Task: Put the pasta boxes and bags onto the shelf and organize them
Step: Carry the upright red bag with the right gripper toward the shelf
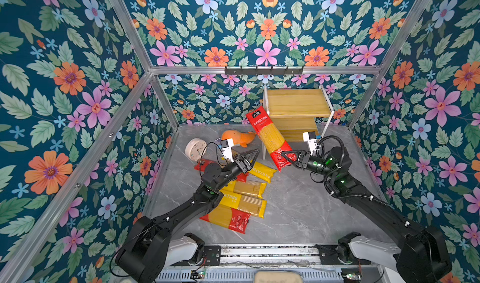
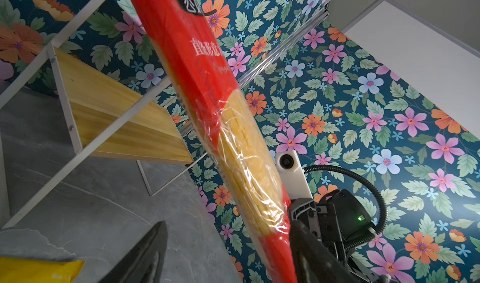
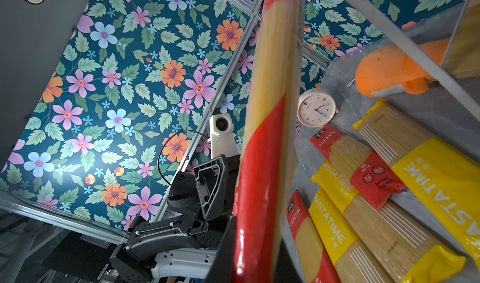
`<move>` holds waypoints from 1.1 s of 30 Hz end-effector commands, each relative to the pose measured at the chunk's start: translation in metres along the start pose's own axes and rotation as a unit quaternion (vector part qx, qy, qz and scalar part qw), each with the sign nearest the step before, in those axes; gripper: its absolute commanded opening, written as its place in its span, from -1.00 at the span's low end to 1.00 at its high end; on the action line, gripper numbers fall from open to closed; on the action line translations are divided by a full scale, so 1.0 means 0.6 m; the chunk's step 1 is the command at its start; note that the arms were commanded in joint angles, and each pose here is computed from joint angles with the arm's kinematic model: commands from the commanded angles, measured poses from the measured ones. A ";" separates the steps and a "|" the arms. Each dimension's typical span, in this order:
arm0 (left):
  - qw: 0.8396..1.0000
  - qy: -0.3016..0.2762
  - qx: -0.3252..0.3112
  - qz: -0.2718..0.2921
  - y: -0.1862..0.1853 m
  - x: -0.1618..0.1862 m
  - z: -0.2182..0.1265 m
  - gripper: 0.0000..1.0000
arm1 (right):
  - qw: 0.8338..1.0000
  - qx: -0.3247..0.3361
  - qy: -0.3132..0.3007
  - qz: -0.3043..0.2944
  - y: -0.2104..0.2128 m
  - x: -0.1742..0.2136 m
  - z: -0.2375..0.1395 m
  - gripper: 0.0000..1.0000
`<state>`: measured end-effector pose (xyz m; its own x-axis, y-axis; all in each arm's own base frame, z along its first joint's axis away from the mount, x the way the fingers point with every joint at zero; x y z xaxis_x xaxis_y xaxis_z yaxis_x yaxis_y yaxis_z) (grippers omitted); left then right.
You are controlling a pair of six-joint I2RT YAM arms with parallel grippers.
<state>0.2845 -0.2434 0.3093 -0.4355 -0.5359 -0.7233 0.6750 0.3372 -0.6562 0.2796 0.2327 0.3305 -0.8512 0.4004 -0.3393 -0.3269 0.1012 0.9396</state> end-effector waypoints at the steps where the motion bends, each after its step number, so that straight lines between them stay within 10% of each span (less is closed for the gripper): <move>1: 0.999 -0.021 0.029 0.001 -0.018 -0.015 0.002 0.54 | 0.997 -0.063 -0.037 -0.034 0.050 -0.026 -0.001 -1.00; 33: 0.999 -0.019 0.026 0.017 -0.030 -0.024 0.007 0.70 | 0.967 -0.206 -0.149 -0.030 0.164 -0.119 0.022 -1.00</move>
<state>0.2805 -0.2462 0.3366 -0.4025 -0.5608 -0.7235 0.7218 0.2917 -0.6276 0.3154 0.2465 0.4056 -0.7958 0.5397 -0.2745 -0.4202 -0.1658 0.8922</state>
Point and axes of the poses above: each gripper's point midway between its finger pads, its own z axis out along the fingers, its own y axis along the line the jaws close on, x = y × z, the point moved 2 cm from there along -z, back along the fingers, and after that the axes turned 11 degrees about z, right-handed, at the moved point
